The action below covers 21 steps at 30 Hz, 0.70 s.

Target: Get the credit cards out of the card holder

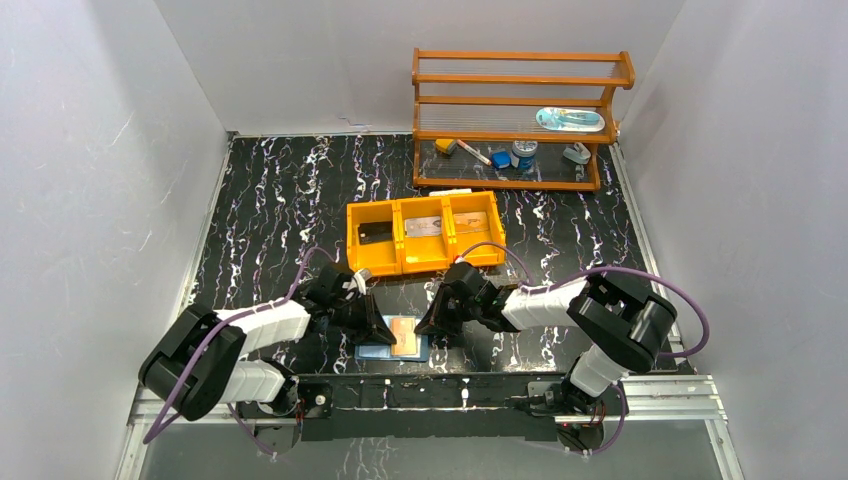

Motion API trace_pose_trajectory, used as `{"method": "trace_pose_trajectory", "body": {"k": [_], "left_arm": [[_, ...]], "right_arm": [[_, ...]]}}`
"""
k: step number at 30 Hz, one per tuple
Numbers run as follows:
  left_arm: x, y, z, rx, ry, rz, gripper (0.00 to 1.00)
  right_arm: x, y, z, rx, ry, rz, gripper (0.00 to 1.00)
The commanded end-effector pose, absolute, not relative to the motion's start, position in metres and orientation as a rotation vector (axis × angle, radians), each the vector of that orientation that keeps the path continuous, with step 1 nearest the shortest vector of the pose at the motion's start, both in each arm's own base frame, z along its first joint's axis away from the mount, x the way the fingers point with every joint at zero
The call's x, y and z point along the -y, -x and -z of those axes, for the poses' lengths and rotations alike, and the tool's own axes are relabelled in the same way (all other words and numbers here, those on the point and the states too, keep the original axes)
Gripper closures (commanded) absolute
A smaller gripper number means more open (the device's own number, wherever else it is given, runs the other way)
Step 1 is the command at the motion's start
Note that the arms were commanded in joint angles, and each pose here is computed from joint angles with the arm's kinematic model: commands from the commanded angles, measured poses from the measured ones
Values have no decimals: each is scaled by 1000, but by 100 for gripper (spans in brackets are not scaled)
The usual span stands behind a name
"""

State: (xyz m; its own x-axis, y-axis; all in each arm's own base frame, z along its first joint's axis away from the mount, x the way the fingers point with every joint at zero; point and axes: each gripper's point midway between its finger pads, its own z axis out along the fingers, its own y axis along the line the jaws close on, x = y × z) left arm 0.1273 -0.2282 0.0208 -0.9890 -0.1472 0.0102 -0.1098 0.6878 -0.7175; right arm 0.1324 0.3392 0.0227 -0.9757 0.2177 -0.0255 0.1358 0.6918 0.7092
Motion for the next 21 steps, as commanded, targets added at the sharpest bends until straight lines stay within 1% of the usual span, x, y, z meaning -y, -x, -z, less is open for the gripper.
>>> {"method": "trace_pose_trajectory", "body": {"k": [1,3,6,9,11,14,17,21], "left_arm": [[248,-167,-44,-2639,202,1284,93],[248,-170,-43,-2646,198,1260,100],[245,-174,-43,-2659,176,1201,100],[239,-175,-41,-2681,135,1128,100],[237,-175,-41,-2687,104,1102,100],[233,-170,-40,-2699,61,1080,100],[229,-167,-40,-2705,25,1065,100],[229,-166,-43,-2697,-15,1067,100]], "right_arm": [[-335,-102,-3,-2905,-219,-1107,95],[-336,-102,-3,-2907,-215,-1105,95],[-336,-103,-5,-2896,-213,-1099,94],[-334,-108,-9,-2875,-202,-1073,84],[-332,-114,-12,-2862,-184,-1023,75],[-332,-126,-23,-2824,-149,-973,68],[-334,-136,-35,-2790,-116,-944,67],[-336,-146,-50,-2748,-87,-917,71]]}}
